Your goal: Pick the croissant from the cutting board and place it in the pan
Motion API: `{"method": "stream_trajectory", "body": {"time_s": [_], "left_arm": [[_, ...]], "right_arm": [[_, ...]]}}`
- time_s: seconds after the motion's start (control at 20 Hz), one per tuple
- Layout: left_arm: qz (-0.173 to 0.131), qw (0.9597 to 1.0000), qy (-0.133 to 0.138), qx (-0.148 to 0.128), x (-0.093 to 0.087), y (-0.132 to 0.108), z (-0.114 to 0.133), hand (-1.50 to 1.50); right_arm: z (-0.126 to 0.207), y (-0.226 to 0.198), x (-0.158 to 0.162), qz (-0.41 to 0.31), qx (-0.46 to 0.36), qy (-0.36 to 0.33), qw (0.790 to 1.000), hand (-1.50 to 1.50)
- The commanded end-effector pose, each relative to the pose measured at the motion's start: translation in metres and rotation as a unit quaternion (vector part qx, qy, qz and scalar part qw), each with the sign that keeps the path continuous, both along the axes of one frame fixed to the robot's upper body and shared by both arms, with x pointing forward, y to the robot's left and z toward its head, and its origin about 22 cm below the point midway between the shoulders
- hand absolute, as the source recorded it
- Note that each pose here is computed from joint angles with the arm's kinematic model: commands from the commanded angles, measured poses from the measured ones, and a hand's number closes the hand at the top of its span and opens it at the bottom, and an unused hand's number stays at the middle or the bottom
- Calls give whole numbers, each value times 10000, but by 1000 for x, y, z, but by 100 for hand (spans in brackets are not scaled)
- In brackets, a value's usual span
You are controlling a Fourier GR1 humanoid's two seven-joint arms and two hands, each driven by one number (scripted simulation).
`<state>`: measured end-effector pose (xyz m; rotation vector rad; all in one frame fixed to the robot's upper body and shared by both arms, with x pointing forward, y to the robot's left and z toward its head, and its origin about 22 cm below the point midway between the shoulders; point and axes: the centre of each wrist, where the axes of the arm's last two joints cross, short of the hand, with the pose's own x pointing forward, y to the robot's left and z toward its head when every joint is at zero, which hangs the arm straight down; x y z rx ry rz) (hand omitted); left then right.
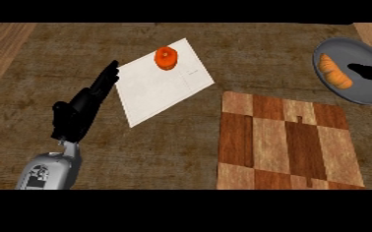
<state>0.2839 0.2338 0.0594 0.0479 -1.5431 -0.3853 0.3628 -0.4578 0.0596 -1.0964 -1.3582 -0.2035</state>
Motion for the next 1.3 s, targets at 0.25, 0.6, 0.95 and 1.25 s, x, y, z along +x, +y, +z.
{"method": "stream_trajectory", "body": {"time_s": [0.25, 0.6, 0.95, 1.25], "left_arm": [[164, 9998, 118, 19, -5, 9, -7, 0], [112, 9999, 42, 7, 2, -6, -3, 0], [269, 9996, 102, 44, -9, 10, -9, 0], [242, 9995, 197, 81, -4, 14, -12, 0]], "right_arm": [[-19, -50, -54, 661, 915, -1018, 9884, -150], [-58, -46, -79, 996, 659, -1622, 9795, -150], [-85, -53, -113, 1164, 791, -1594, 9771, -150], [-112, -44, -133, 1267, 731, -1695, 9746, -150]]}}
